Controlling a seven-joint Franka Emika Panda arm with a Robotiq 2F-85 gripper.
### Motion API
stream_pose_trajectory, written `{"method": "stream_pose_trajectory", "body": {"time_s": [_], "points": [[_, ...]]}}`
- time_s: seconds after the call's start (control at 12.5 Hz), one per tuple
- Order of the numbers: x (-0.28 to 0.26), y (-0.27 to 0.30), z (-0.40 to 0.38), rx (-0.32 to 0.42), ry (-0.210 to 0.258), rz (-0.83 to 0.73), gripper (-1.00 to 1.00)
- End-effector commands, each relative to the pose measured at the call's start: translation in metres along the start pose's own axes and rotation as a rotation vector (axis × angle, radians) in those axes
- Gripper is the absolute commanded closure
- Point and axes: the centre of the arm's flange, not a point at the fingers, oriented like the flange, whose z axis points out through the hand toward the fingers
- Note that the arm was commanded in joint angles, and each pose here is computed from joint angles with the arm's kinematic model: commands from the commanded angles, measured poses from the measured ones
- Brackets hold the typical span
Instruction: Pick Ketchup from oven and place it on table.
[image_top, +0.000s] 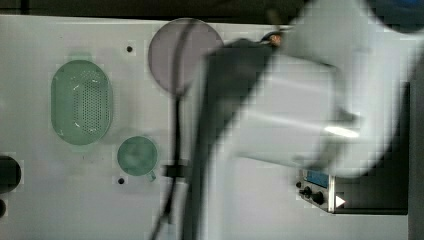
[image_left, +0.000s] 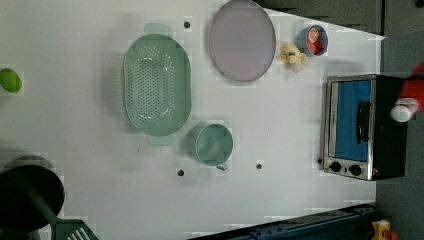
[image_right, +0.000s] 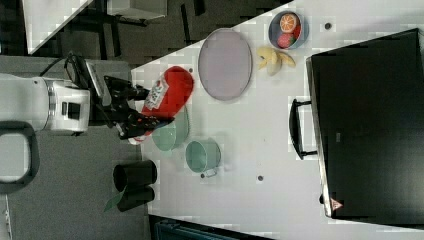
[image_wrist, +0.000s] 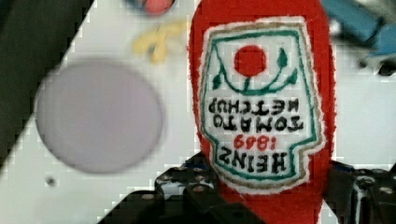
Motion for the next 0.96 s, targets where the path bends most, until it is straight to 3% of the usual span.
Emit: {"method": "stream_pose_trajectory", "body": {"time_s": [0.08, 0.4, 0.96], "points": [[-0.036, -0.035, 0.054, -0.058, -0.035, -0.080, -0.27], [-0.041, -0.032, 0.144, -0.077, -0.046, -0.080, -0.27], [-0.047, 0.003, 0.271, -0.050, -0.002, -0.058, -0.27]]}}
